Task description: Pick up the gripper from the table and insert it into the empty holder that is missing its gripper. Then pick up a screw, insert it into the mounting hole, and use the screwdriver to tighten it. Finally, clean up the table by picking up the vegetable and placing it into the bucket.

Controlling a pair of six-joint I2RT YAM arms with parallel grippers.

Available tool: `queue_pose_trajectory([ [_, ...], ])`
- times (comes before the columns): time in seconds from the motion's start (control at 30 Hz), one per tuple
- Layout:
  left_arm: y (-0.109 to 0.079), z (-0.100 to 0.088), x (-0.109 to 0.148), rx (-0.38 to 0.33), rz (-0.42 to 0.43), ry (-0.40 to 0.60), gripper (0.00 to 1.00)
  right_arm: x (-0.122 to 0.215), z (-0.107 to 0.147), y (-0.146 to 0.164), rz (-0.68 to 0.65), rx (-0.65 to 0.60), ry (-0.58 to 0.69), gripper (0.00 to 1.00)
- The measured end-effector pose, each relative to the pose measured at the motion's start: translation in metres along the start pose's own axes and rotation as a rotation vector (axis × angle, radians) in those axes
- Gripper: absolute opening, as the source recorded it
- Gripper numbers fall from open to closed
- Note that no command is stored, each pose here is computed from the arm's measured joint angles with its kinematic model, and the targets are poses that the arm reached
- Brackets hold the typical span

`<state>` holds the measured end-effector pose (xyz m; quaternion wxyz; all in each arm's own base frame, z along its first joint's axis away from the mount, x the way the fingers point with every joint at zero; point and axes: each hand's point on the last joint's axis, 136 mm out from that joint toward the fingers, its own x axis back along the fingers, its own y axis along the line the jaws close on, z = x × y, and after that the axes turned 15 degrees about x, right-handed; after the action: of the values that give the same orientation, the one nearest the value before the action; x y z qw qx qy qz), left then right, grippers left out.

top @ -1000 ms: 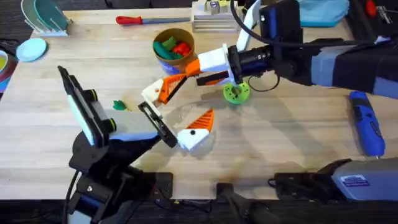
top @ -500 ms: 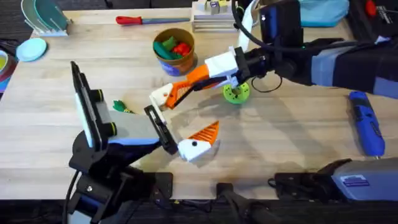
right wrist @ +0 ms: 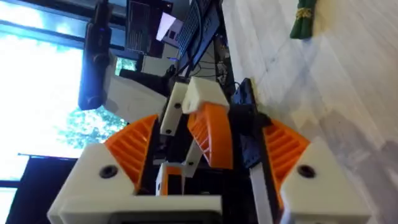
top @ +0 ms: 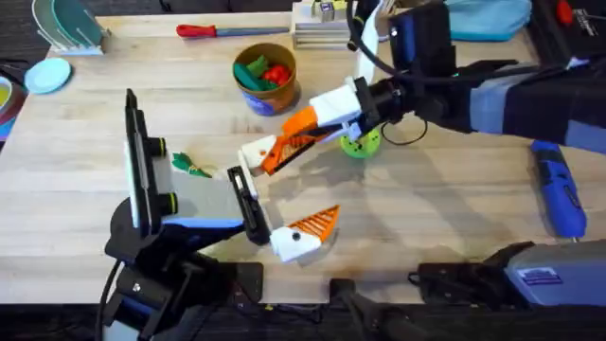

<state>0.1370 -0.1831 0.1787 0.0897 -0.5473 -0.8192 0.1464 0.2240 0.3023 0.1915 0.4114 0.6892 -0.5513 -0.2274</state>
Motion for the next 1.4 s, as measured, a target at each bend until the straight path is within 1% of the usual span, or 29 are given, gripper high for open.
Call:
queue_pose_trajectory([
  [0.13,-0.004,0.002,0.000,0.000,0.024,0.009,0.992,-0.004,0.007,0.004,-0.020,-0.019,0.025,0.802],
  [0.27,-0.004,0.002,0.000,0.000,0.026,0.010,0.992,-0.005,0.008,0.005,-0.025,-0.017,0.028,0.750],
  [0.33,-0.004,0.002,0.000,0.000,0.026,0.010,0.992,-0.005,0.009,0.004,-0.025,-0.019,0.029,0.682],
  [0.4,-0.004,0.002,0.000,0.000,0.026,0.010,0.993,-0.005,0.009,0.004,-0.025,-0.018,0.029,0.579],
  [0.47,-0.004,0.002,0.000,0.000,0.026,0.010,0.992,-0.005,0.009,0.005,-0.026,-0.017,0.029,0.537],
  [0.6,-0.004,0.002,0.000,0.000,0.026,0.010,0.992,-0.005,0.009,0.004,-0.025,-0.020,0.030,0.523],
  [0.9,-0.004,0.002,0.000,0.000,0.026,0.010,0.992,-0.005,0.011,0.008,-0.046,-0.030,0.038,0.526],
  [1.1,-0.004,0.002,0.000,0.000,0.026,0.010,0.992,-0.004,0.019,0.007,-0.046,-0.069,0.052,0.523],
  [1.4,-0.004,0.002,0.000,0.000,0.026,0.010,0.992,-0.004,0.018,0.007,-0.046,-0.041,0.050,0.512],
])
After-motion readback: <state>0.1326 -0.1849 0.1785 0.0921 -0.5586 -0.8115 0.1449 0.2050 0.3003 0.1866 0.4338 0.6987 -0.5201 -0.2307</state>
